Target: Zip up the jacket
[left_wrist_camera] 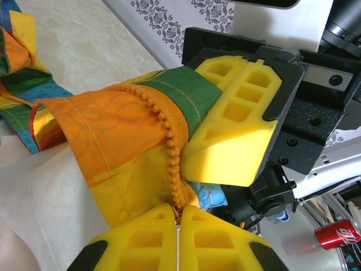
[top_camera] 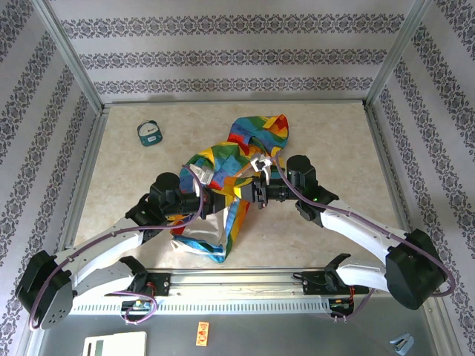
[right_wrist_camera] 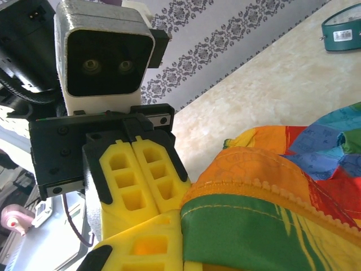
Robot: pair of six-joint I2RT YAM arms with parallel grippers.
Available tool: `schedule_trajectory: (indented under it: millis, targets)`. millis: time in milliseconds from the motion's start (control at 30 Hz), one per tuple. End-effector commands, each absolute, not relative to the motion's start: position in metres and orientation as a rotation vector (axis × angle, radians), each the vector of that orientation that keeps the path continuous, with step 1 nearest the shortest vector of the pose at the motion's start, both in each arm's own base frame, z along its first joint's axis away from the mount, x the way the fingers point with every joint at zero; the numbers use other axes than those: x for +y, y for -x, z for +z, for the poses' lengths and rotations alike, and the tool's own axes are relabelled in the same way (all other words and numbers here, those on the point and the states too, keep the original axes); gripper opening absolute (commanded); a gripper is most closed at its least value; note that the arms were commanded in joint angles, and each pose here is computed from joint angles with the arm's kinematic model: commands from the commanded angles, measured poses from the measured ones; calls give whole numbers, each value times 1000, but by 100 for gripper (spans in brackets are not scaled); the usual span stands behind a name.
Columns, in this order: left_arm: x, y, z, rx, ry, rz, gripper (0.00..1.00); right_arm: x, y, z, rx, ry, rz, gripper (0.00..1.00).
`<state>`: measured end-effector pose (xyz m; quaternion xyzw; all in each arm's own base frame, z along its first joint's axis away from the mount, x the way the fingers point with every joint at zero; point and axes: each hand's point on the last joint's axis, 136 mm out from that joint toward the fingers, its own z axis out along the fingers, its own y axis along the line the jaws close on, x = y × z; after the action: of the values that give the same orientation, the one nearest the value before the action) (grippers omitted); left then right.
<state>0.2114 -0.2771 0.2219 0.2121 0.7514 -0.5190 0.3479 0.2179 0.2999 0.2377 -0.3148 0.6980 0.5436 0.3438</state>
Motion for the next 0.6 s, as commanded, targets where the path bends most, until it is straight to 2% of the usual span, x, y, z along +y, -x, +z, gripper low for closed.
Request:
schedule_trajectory:
  millis: [0,133,267,567]
  targets:
    - [-281,-185,200,2043,-617,-1400,6,293,-237,256,1715,767,1287,0]
    - [-277,-185,199,2054,-614,-1360,24,291,-238,255,1719,763,1281,0]
    - [-268,-188,207,2044,-611,-1288,35,291,-236,250,1731,767,1294,0]
    - [-241,-198,233,1945,-464,-1279,46,291,-230,252,1714,786,1314,0]
